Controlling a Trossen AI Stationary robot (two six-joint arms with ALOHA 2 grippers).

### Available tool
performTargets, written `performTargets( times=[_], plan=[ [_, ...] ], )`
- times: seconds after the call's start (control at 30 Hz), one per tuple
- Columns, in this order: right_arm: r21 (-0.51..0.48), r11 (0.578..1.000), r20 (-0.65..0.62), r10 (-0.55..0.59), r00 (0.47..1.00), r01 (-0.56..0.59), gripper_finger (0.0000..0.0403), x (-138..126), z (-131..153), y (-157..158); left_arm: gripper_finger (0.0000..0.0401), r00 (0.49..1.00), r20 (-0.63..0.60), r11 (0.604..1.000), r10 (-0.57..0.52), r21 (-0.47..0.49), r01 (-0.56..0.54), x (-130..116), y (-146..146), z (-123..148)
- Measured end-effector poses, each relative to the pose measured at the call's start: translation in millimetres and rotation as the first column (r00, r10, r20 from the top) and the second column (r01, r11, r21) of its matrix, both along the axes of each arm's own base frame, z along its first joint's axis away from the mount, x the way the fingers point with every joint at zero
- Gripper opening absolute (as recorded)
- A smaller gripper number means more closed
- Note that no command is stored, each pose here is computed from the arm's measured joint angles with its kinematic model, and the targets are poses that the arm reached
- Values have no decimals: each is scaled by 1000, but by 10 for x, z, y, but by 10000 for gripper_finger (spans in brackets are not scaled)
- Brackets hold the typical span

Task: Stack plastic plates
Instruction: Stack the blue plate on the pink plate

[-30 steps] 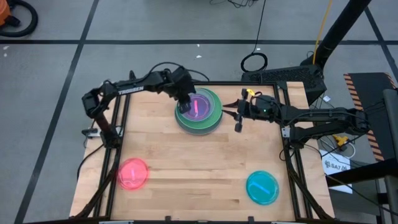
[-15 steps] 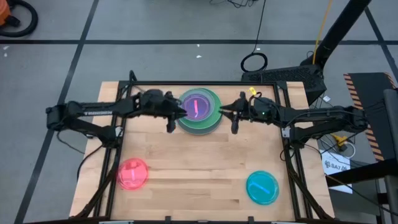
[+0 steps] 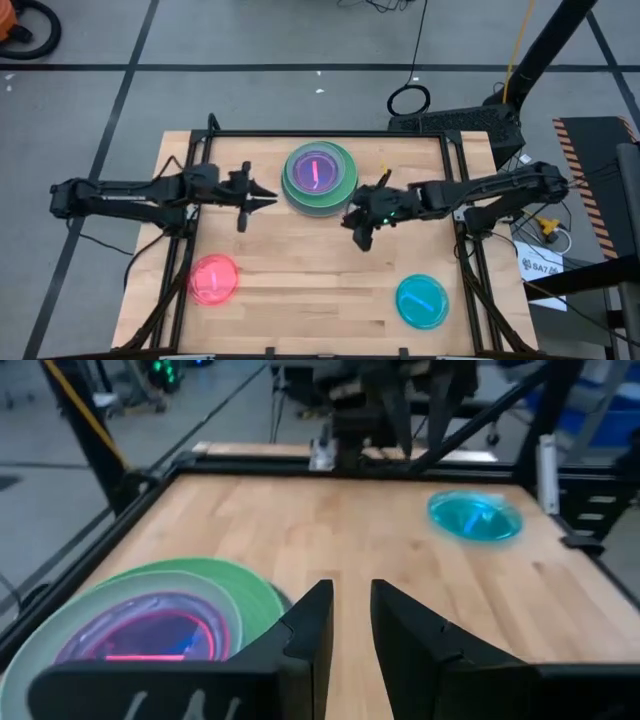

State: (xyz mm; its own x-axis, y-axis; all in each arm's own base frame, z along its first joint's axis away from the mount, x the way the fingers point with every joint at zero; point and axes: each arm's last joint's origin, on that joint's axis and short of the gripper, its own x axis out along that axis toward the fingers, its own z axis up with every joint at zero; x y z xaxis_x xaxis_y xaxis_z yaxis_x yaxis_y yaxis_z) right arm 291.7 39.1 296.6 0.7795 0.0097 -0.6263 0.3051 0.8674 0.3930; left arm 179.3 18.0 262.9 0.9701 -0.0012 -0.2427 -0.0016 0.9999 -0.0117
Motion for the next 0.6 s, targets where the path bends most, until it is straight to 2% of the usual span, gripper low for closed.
performTargets(
  times=[0.17,0.27,0.43,0.53,0.6],
  plan=[
    [102,991,-226,-65,972,90,79,-15,-83,213,77,997,62,999,-39,11,39,-175,-83,35],
    [166,964,-360,-135,923,206,79,-78,-205,327,77,994,85,998,-64,14,63,-248,-126,75],
    [253,879,-621,-172,764,404,79,-185,-425,520,77,990,107,996,-93,9,93,-309,-173,109],
    [253,833,-739,-162,654,492,79,-218,-559,649,77,990,104,995,-99,-9,101,-308,-188,105],
    [258,815,-784,-138,605,520,79,-210,-645,743,77,991,94,995,-100,-20,102,-305,-191,95]
  ],
)
